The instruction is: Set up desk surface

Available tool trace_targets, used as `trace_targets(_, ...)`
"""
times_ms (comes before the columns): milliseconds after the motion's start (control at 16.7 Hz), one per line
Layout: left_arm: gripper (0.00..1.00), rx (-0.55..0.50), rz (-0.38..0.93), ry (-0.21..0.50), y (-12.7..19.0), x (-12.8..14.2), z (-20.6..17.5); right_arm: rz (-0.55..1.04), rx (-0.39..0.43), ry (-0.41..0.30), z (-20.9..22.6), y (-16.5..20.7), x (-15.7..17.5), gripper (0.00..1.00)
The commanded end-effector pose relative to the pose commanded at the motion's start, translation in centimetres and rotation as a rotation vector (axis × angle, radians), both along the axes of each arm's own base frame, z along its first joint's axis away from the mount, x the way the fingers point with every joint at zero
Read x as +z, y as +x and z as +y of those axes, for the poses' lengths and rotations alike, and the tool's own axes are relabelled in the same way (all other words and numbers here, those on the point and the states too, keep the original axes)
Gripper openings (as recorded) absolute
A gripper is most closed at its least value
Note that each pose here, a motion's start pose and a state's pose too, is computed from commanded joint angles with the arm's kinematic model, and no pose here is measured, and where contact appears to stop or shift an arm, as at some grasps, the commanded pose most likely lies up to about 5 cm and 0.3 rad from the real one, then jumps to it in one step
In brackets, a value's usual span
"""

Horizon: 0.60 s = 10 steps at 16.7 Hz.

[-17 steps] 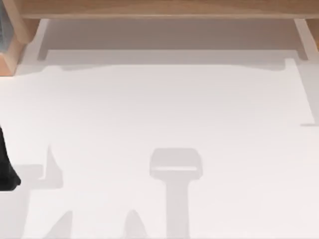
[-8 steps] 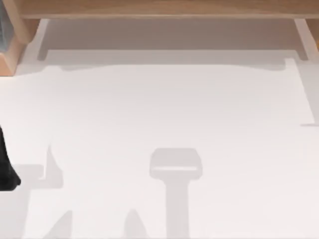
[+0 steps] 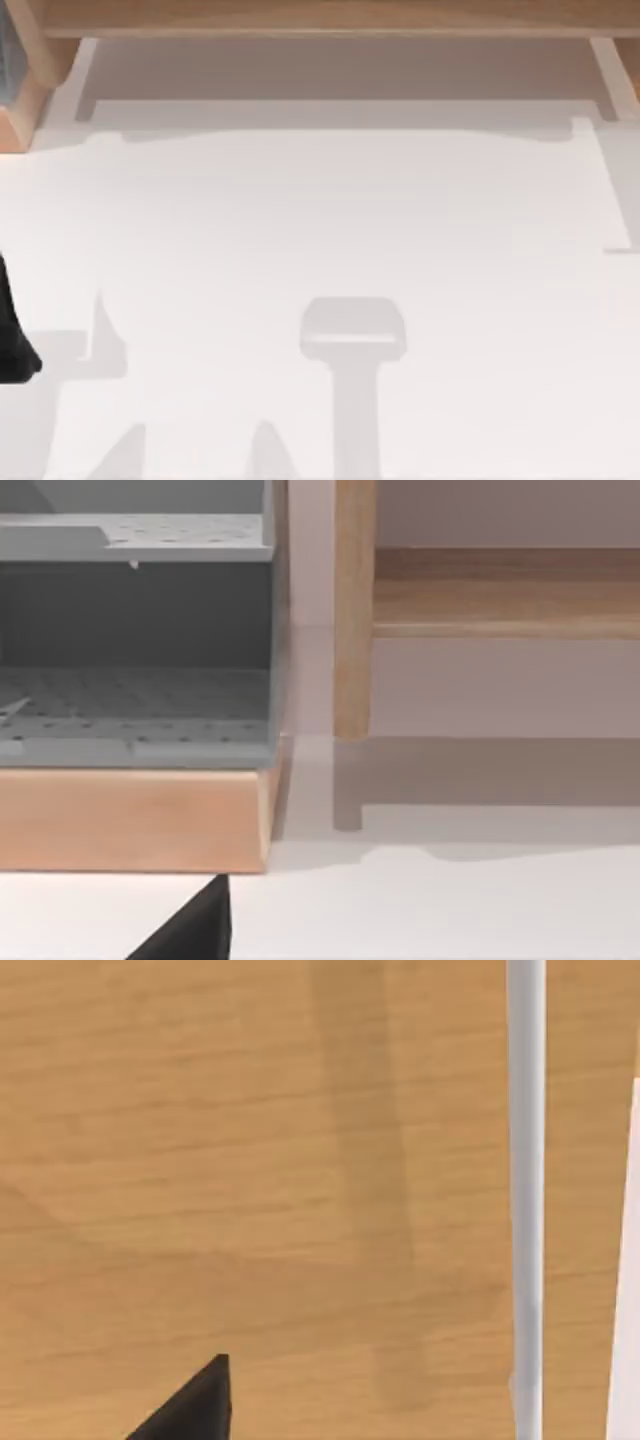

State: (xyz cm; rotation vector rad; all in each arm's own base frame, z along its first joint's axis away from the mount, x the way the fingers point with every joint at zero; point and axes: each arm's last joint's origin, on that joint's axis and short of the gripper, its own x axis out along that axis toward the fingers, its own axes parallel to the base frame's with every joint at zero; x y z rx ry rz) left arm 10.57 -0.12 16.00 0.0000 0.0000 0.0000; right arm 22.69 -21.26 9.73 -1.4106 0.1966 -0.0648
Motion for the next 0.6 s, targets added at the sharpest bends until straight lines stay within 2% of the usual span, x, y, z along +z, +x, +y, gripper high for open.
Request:
trace_targets(300,1.0,0.0,0.0,0.0,0.0,0.0,0.0,-0.072,0.133,-0.132,2.8,-0.1,-0.7,1.0)
trace_targets(600,1.0,0.0,0.0,0.0,0.0,0.0,0.0,-0.085,0.16,-0.155,3.4,-0.2,-0.8,1.0)
